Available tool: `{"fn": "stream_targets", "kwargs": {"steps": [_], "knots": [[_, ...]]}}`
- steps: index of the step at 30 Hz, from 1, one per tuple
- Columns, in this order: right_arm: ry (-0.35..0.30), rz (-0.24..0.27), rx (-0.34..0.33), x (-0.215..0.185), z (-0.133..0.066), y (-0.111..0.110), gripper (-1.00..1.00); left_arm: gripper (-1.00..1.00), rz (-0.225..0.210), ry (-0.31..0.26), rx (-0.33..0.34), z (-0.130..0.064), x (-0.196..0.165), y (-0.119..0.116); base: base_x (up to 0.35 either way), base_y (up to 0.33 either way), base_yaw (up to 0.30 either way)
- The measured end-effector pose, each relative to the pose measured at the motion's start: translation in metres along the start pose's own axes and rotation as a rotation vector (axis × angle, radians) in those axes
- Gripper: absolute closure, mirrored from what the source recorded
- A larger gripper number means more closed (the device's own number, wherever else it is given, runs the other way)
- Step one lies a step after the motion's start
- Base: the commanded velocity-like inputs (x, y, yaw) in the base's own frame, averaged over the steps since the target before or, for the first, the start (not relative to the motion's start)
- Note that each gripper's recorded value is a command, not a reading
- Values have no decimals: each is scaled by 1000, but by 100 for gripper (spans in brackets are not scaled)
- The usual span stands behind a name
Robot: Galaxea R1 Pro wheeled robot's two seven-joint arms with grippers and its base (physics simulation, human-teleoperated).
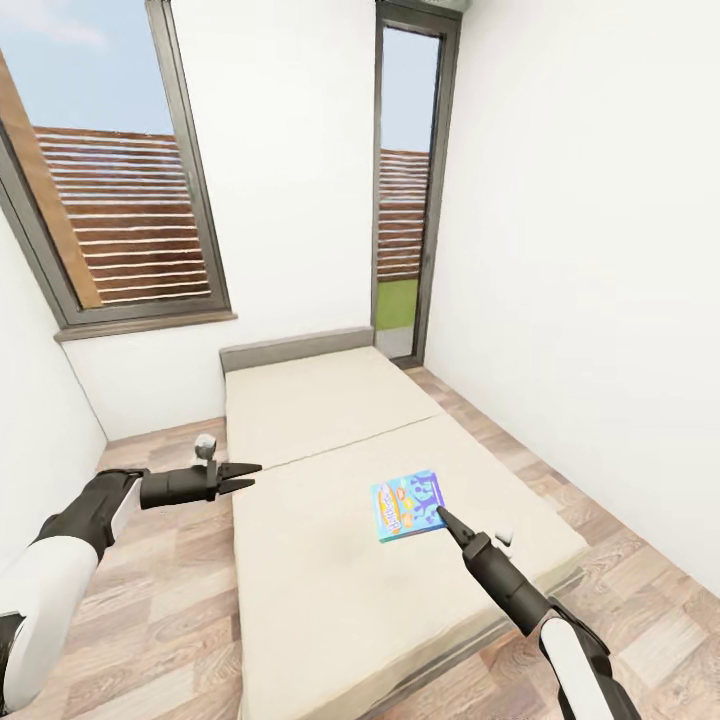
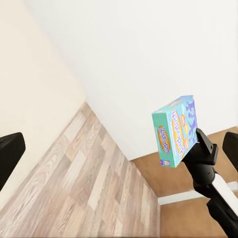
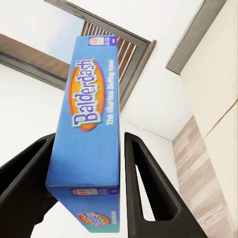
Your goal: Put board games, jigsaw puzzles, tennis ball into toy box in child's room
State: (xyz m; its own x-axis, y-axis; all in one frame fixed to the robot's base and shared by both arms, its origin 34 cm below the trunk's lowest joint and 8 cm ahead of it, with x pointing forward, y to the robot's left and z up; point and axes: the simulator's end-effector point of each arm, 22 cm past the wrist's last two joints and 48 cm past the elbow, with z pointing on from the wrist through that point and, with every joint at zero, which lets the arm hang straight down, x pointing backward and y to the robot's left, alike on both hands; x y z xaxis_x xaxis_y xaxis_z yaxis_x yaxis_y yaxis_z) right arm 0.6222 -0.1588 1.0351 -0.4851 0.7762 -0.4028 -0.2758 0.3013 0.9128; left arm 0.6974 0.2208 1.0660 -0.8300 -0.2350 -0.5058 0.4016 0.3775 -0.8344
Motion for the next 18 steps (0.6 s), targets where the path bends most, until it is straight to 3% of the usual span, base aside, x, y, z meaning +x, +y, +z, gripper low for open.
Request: {"fn": "stream_targets", "kwargs": {"steps": [18], "knots": [[-10, -13, -15, -7, -4, 17, 100, -100, 19, -8, 5, -7, -5, -19, 0, 0, -214]]}}
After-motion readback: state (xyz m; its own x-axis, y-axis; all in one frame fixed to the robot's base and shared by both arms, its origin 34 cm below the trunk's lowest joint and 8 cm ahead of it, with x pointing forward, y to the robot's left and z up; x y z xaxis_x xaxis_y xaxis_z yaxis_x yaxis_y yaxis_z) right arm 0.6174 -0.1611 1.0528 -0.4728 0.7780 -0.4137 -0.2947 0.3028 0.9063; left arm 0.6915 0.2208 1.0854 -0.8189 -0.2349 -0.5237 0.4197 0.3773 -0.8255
